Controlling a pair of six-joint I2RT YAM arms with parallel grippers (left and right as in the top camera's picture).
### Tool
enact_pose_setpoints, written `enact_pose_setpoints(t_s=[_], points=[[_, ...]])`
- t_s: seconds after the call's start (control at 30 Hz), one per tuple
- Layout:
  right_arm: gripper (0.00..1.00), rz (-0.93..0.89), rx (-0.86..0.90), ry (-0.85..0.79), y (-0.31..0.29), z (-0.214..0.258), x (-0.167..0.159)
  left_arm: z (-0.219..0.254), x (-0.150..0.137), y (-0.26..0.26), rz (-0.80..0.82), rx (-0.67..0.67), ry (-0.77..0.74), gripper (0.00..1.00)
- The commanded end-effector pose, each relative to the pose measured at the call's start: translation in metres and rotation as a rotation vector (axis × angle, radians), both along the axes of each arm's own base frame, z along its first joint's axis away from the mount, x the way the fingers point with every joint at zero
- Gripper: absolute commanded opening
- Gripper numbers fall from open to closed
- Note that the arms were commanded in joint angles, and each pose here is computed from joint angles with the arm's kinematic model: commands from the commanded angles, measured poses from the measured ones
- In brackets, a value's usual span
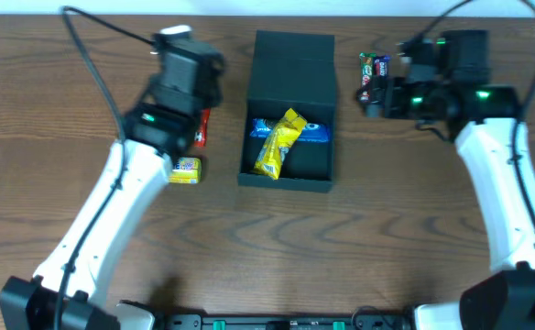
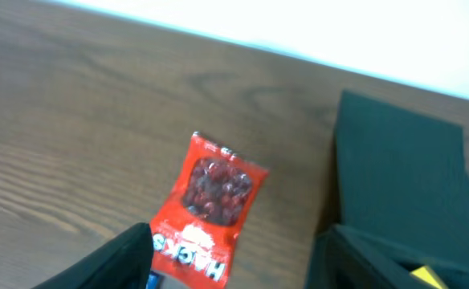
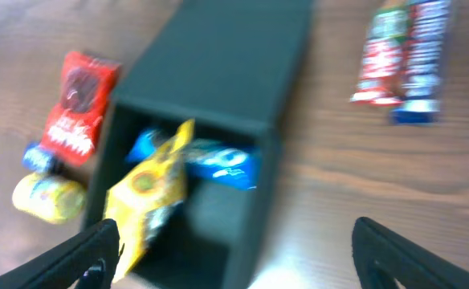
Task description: Pack container
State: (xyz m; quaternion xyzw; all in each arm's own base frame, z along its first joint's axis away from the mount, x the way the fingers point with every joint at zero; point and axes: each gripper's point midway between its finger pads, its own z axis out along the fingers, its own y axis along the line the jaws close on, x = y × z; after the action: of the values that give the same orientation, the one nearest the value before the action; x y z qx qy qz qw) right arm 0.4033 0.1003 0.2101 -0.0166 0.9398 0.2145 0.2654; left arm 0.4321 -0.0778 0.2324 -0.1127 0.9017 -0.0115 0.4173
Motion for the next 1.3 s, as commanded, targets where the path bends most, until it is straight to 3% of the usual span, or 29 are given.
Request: enact_pose_setpoints(t_s=[0.0,0.3,0.57,0.6,0.67,0.7,0.77,0.87,1.1,1.27], points=[[0.94,-0.026,0.054,0.097,0.044,-0.012,-0.011,-0.020,0.004,0.005,-0.133,-0.096,0.084,0.75],[0.91,-0.118,0.011,0.391,0.130,-0.100,-0.041,-0.023,0.019,0.075,-0.074,-0.052,0.063,0.81],[0.90,-0.136,-0.020,0.447,0.159,-0.146,-0.043,-0.021,0.021,0.081,-0.078,-0.034,0.055,0.83],[0.85,-0.134,-0.027,0.455,0.160,-0.152,-0.044,-0.021,0.021,0.081,-0.078,-0.034,0.055,0.83],[0.64,-0.135,-0.041,0.476,0.160,-0.162,-0.045,-0.021,0.021,0.081,-0.080,-0.037,0.056,0.83],[0.48,-0.135,-0.045,0.482,0.159,-0.165,-0.046,-0.021,0.021,0.080,-0.083,-0.040,0.055,0.83],[0.31,-0.136,-0.048,0.486,0.159,-0.167,-0.046,-0.021,0.021,0.078,-0.091,-0.047,0.055,0.83],[0.16,-0.101,-0.051,0.462,0.158,-0.163,-0.042,-0.021,0.021,0.074,-0.110,-0.064,0.055,0.83],[0.01,0.229,0.072,0.384,0.185,-0.123,-0.038,-0.021,0.020,0.072,-0.116,-0.069,0.055,0.84],[0.01,0.365,0.241,0.393,0.186,-0.101,-0.040,-0.021,0.020,0.072,-0.117,-0.070,0.055,0.84]])
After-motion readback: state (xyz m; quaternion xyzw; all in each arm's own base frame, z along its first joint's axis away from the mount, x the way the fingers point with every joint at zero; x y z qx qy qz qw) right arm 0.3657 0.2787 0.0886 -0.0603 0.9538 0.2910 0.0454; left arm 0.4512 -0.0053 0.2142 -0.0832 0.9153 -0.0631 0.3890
